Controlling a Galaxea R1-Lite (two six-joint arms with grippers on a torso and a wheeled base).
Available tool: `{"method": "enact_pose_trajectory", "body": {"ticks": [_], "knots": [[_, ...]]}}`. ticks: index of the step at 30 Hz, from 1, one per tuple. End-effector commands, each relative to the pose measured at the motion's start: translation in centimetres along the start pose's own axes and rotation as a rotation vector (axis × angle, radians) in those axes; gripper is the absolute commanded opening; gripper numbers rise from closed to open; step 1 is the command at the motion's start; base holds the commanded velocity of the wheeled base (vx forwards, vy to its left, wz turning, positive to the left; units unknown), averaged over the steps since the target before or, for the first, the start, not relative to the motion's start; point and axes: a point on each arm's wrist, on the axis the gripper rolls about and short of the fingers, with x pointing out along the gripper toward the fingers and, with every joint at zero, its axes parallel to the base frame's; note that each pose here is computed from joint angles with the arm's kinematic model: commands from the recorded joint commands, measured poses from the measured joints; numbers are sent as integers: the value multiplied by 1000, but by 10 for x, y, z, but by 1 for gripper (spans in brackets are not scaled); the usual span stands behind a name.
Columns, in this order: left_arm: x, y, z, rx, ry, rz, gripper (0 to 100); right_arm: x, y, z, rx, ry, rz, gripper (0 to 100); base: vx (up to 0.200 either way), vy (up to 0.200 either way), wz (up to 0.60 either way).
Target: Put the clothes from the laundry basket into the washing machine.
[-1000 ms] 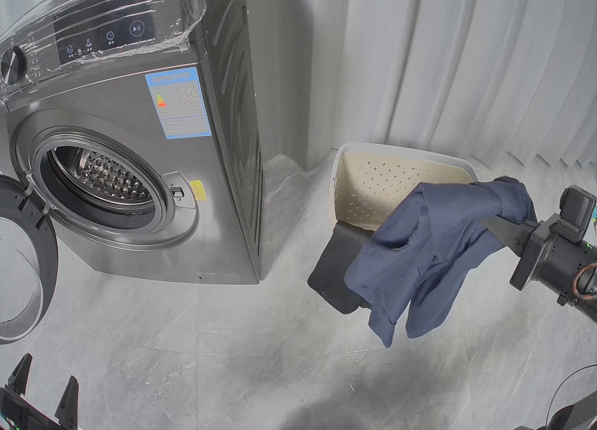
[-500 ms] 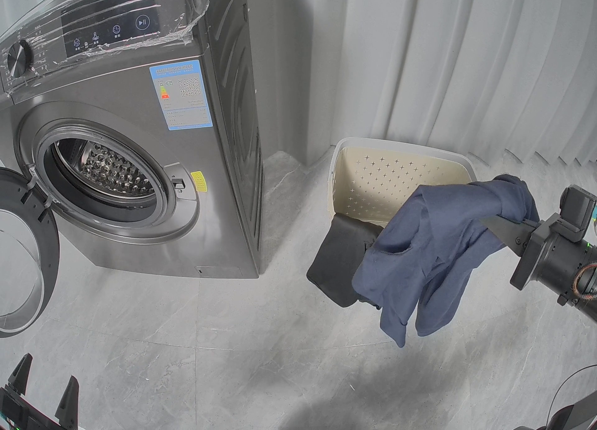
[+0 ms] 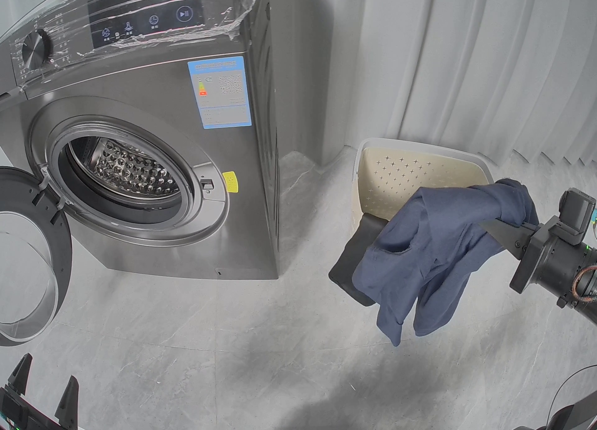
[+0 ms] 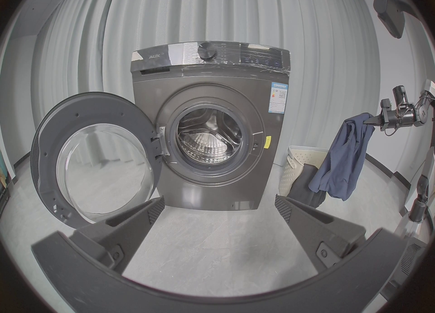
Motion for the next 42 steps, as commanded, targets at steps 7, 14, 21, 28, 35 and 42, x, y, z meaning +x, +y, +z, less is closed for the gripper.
{"method": "enact_pose_trajectory", "body": {"ticks": [7,14,21,28,35,42], "knots": [[0,0,-5,-2,4,1,100,0,0,0,7,2,0,0,0,200,0],[0,0,-5,-3,4,1,100,0,0,0,9,2,0,0,0,114,0],[0,0,-5,-5,6,1,100,0,0,0,9,2,0,0,-114,0,0],[0,0,-5,-3,6,1,100,0,0,-1,9,4,0,0,-200,0,0],[0,0,-5,-3,4,1,100,0,0,-1,9,4,0,0,-29,0,0],[0,0,-5,-2,6,-1,100,1,0,-2,8,8,-1,0,0,114,0]]}}
